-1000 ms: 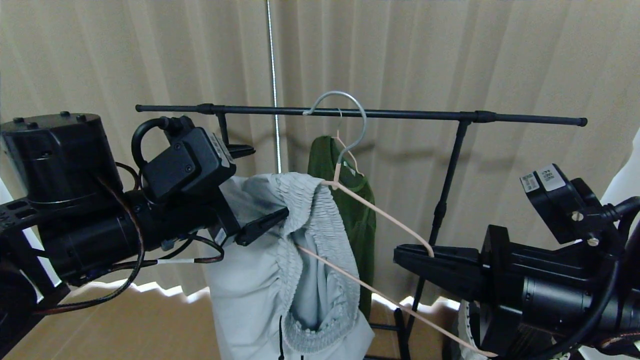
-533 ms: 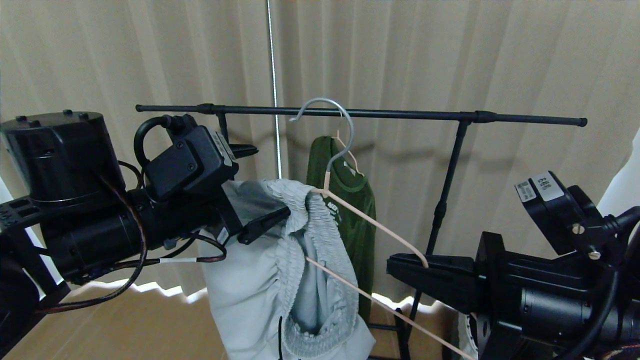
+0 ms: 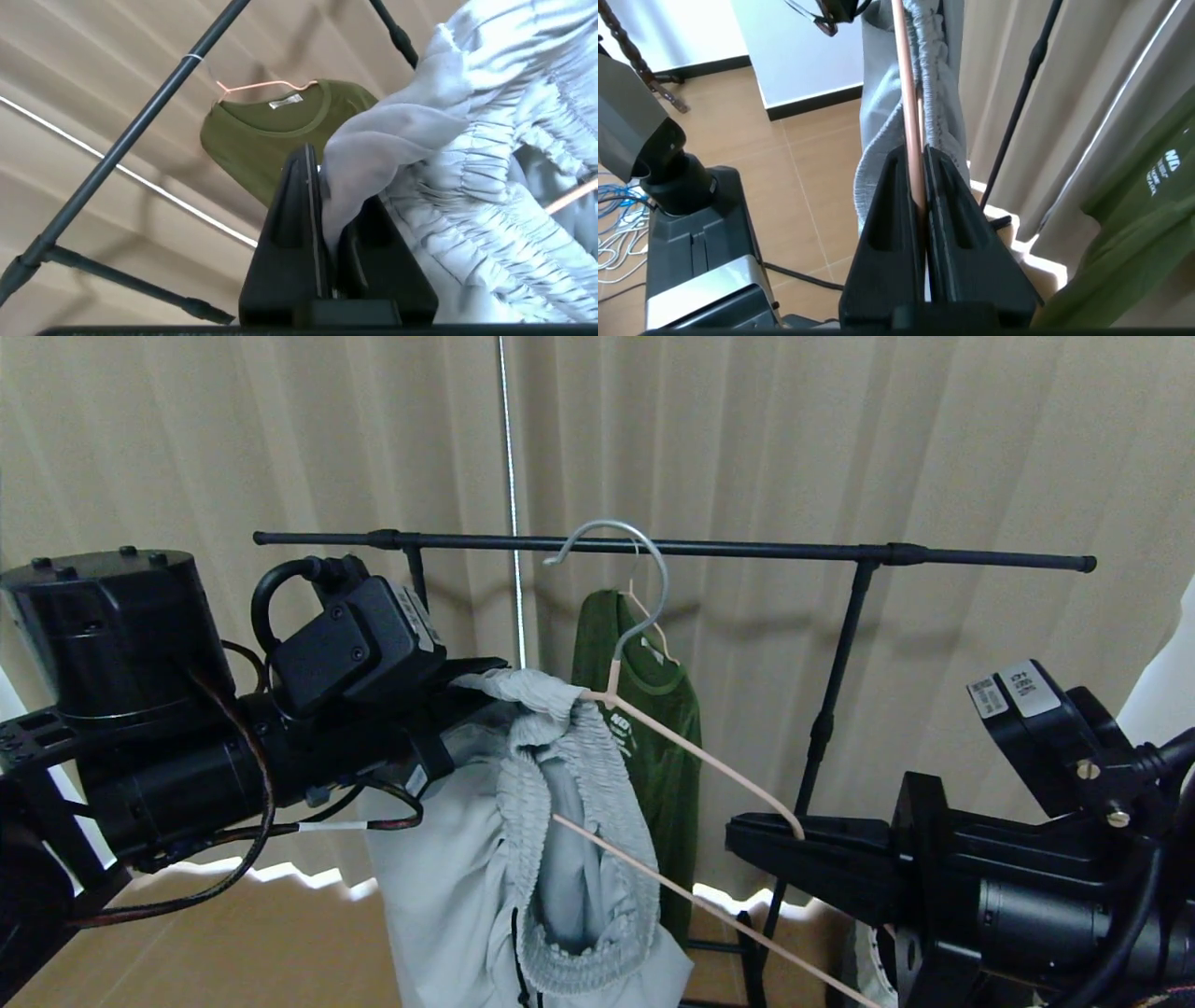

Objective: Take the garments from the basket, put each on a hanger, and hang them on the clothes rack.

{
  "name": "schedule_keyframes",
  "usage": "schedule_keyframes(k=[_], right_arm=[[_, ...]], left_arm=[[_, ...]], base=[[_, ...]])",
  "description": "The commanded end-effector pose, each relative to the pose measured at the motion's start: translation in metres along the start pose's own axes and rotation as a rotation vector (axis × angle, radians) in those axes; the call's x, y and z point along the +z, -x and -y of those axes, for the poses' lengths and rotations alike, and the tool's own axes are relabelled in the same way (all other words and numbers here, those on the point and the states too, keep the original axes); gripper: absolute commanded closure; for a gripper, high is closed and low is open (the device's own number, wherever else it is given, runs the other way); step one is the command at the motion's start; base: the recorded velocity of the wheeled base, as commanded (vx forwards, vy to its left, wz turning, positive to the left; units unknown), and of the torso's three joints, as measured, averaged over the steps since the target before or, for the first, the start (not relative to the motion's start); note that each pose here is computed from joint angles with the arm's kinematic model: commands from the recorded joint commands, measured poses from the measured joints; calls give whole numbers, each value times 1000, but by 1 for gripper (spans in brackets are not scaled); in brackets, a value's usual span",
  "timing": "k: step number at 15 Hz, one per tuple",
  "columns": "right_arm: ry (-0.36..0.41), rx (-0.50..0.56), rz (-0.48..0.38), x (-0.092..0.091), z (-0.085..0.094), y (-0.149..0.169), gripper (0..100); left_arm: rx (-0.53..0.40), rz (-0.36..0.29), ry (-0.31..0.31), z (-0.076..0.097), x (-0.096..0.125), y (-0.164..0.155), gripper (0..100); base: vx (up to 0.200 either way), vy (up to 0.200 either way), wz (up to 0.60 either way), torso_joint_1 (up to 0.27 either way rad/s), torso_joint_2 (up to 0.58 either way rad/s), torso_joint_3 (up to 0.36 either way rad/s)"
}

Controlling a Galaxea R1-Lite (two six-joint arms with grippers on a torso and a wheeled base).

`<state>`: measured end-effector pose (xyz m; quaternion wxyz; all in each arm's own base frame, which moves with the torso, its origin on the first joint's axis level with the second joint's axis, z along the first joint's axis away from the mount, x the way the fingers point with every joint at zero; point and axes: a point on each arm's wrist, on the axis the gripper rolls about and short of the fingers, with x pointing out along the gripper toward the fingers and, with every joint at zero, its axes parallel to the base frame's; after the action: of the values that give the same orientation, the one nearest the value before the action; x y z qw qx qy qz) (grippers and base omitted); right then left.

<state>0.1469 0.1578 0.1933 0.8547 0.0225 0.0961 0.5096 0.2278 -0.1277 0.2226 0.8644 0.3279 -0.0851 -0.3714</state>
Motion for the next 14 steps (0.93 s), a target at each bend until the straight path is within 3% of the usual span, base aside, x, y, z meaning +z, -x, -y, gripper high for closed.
schedule_keyframes(k=[1, 3, 4, 7, 11, 13, 14], right_arm=[[1, -3, -3, -1, 0, 1, 100], [5, -6, -9, -2, 0, 2, 100], [20, -6, -10, -3, 0, 1, 0], [39, -43, -8, -3, 5, 3, 0], [99, -309, -26, -14, 35, 31, 0], [95, -359, -18, -17, 36, 43, 0], [89, -394, -15, -21, 34, 53, 0]], left_arm=[[19, 18, -5, 1, -2, 1, 100], [39, 27, -10, 3, -5, 1, 100], [38, 23, -8, 3, -5, 2, 100], [84, -19, -4, 1, -8, 2, 100], [316, -202, 50, -9, -16, 5, 100], [419, -271, 82, -13, -16, 4, 100], [513, -331, 130, -16, -19, -1, 100]], base=[[0, 0, 0, 0, 0, 0], [0, 0, 0, 0, 0, 0], [0, 0, 0, 0, 0, 0], [0, 0, 0, 0, 0, 0], [0, 0, 0, 0, 0, 0], [0, 0, 0, 0, 0, 0], [0, 0, 0, 0, 0, 0]])
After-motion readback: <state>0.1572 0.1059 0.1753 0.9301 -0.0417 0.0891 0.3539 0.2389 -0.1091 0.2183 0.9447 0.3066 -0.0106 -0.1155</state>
